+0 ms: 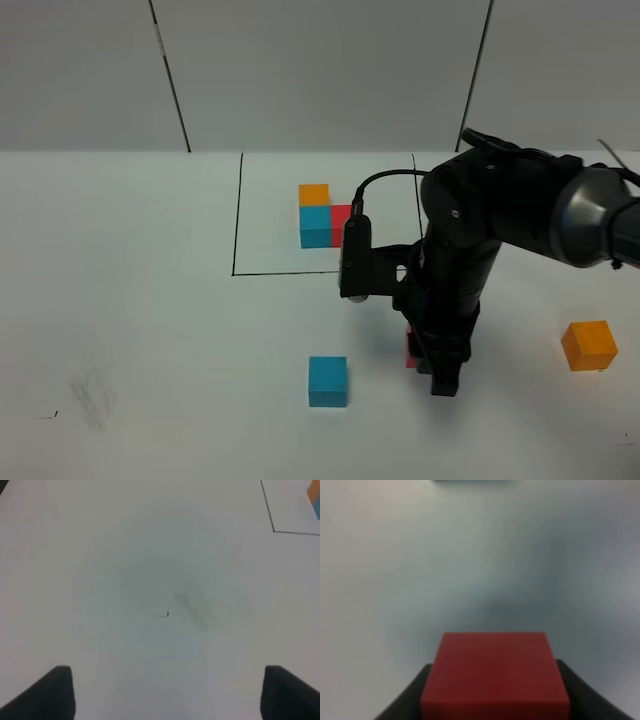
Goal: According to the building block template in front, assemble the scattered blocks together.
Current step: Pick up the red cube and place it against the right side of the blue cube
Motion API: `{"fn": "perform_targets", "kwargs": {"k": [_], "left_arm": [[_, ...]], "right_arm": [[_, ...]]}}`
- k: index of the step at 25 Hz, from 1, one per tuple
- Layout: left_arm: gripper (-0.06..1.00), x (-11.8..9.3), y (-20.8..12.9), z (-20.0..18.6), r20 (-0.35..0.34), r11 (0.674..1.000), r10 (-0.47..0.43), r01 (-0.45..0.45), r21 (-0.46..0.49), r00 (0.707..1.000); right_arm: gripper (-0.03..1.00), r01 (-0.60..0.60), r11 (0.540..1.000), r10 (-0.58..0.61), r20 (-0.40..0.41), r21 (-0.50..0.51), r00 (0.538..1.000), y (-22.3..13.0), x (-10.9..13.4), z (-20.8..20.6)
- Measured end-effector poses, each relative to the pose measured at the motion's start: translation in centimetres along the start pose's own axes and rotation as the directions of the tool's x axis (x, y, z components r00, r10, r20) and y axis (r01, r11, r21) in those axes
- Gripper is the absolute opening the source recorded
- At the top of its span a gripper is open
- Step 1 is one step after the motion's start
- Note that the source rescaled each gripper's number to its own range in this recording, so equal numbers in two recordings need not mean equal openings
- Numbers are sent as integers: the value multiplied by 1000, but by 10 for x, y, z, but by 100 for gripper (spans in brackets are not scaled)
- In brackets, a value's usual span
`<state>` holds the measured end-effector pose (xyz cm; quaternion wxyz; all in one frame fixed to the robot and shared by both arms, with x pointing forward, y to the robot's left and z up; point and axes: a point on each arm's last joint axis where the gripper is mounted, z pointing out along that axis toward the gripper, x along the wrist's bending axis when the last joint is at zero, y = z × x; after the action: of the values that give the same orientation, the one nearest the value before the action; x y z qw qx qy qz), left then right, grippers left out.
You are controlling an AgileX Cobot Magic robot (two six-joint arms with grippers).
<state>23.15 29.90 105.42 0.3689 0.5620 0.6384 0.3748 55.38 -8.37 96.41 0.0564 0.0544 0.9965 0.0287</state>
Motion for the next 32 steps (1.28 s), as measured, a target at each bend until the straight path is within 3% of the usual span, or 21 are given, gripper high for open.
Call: {"fn": "perform_targets", "kwargs": {"k": [8, 13, 18, 24, 32], "left_arm": [[72, 0, 0, 0, 0, 1000, 0, 0, 0, 1000], [72, 0, 0, 0, 0, 1000, 0, 0, 0, 1000], [72, 0, 0, 0, 0, 1000, 0, 0, 0, 1000], [72, 0, 0, 0, 0, 1000, 0, 0, 0, 1000], [72, 0, 0, 0, 0, 1000, 0, 0, 0, 1000]], "right_arm": [[0, -83, 995, 88, -91, 59, 992, 10, 0, 32], [0, -83, 995, 87, -89, 56, 992, 14, 1, 41], [0, 24, 996, -19, -59, 87, 998, 30, 14, 54], [0, 58, 998, -58, 0, 34, 998, 43, 16, 56], [0, 64, 998, -64, -16, 17, 998, 45, 18, 56]]}}
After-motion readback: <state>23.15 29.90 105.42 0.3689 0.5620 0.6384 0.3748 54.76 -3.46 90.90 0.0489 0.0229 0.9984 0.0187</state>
